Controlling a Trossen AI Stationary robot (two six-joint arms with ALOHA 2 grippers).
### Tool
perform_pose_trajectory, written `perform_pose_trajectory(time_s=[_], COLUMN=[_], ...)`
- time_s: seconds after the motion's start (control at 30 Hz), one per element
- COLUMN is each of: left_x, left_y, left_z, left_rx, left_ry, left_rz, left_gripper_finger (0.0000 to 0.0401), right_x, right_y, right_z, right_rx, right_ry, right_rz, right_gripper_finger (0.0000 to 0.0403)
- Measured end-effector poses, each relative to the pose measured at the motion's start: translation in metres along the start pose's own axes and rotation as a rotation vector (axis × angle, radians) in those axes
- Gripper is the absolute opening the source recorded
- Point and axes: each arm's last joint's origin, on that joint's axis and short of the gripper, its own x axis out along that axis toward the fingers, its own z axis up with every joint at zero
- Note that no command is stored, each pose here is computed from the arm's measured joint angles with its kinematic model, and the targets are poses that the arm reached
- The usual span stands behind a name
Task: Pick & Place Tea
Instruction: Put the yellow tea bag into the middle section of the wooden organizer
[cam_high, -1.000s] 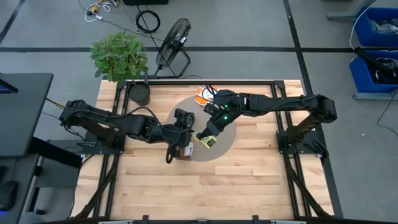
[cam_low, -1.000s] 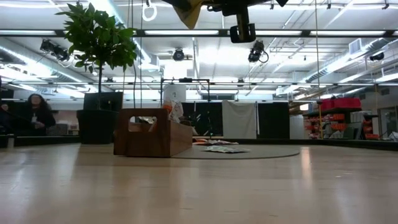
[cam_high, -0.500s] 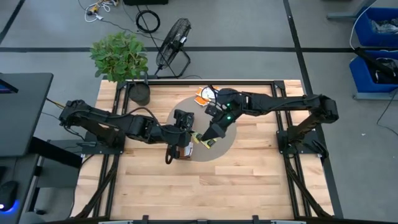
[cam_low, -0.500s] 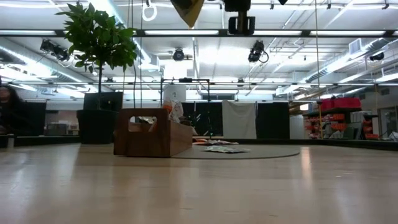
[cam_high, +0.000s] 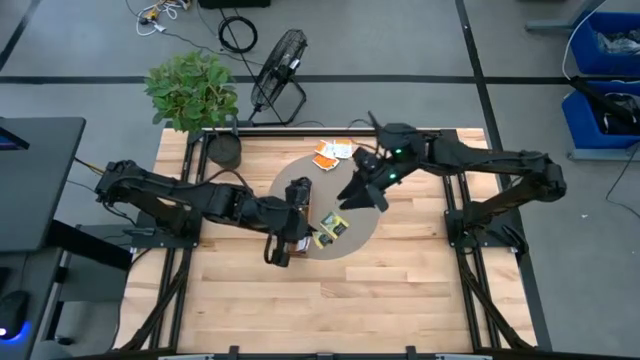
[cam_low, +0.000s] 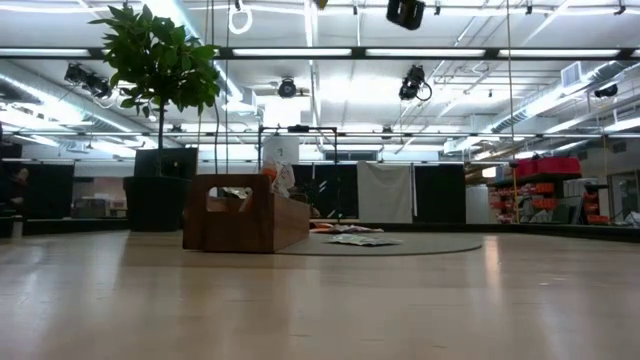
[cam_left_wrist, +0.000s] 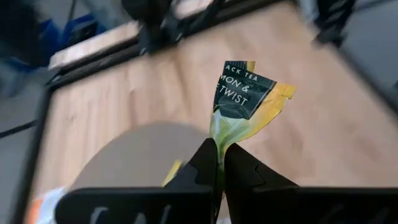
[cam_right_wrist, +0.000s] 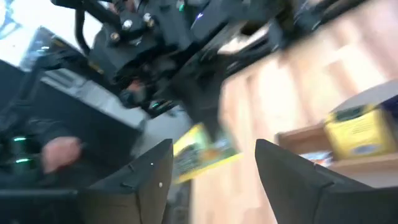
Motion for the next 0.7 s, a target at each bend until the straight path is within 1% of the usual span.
perform_pose_trajectory(time_s=[0.13, 0.23, 0.37, 0.47, 0.6, 0.7], left_x=[-0.002, -0.004, -0.009, -0.01, -0.009, -0.006], left_y=[0.005, 0.012, 0.023, 0.031, 0.042, 0.049], left_z=[0.009, 0.013, 0.02, 0.022, 0.019, 0.014], left_rx=[-0.059, -0.091, -0.131, -0.153, -0.191, -0.224], left_ry=[-0.108, -0.169, -0.263, -0.314, -0.318, -0.325], left_rz=[-0.057, -0.076, -0.113, -0.146, -0.181, -0.177], left_gripper_finger=[0.001, 0.0011, 0.0011, 0.0011, 0.0011, 0.0011], right_x=[-0.016, -0.022, -0.023, -0.022, -0.019, -0.019], right_y=[0.009, 0.013, 0.013, 0.015, 0.017, 0.019], right_z=[-0.001, -0.006, -0.012, -0.016, -0.02, -0.022], right_rx=[-0.115, -0.163, -0.158, -0.171, -0.194, -0.206], right_ry=[-0.063, -0.064, -0.028, 0.002, 0.021, 0.033], right_rz=[-0.094, -0.141, -0.189, -0.191, -0.205, -0.2], right_gripper_finger=[0.0229, 0.0223, 0.0218, 0.0217, 0.0217, 0.0217])
